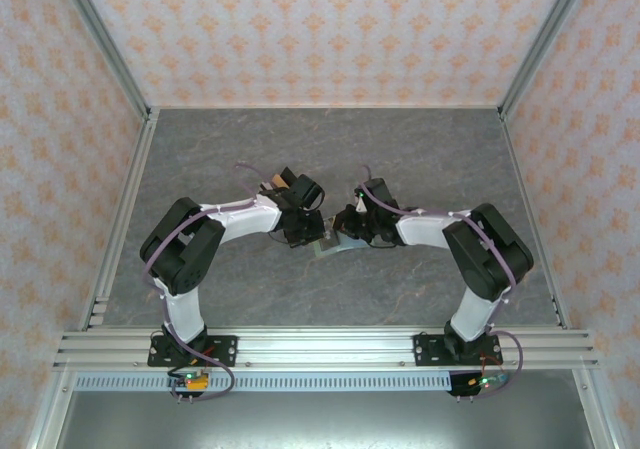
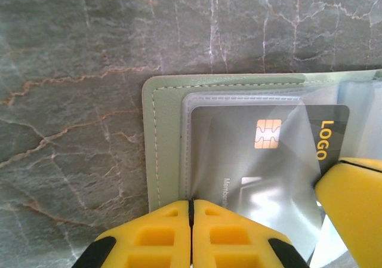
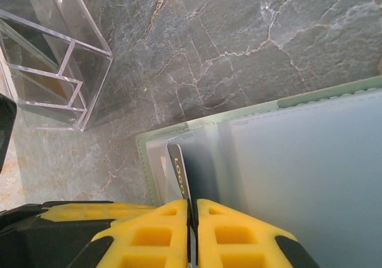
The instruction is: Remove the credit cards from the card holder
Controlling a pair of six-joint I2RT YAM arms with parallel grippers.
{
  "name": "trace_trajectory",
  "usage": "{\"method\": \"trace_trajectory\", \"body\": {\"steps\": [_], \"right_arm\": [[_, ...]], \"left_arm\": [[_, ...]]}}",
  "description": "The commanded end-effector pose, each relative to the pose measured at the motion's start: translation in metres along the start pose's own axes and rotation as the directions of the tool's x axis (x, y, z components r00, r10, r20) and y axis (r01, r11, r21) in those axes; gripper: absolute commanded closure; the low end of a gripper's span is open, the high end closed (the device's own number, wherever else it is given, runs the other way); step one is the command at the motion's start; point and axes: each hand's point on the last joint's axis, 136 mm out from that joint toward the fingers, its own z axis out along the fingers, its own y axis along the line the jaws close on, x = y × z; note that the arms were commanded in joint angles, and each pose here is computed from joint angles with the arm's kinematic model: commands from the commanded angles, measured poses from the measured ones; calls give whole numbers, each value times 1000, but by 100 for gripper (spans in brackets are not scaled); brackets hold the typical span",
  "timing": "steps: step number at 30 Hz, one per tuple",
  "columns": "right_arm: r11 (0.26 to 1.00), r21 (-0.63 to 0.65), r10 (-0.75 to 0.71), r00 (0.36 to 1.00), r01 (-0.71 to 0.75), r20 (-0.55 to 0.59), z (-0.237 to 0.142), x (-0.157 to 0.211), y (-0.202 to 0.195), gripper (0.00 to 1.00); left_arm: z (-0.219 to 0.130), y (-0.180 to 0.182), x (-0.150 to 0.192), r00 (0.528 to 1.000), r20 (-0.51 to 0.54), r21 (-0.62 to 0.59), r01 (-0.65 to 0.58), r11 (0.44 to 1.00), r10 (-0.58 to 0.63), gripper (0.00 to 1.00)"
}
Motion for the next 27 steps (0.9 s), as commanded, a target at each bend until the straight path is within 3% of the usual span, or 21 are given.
{"method": "trace_trajectory", "body": {"steps": [1,10,22,27], "right_arm": [[996,-74,-47,999,46,-5,-8,5,20,93],[998,6,-67,990,67,121,-29,-9,9,100],[998,42,-44,995,40,92,-21,-3,-4,100],[999,1,-32,999,32,40,-15,5,1,94]], "left_arm": [[10,24,7,1000,-24,-103,-11,995,9,93],[-4,18,3,999,-4,-92,-39,995,38,79],[-1,17,4,999,-13,-88,-43,995,42,83],[3,16,6,999,-30,-74,-44,996,42,84]]}}
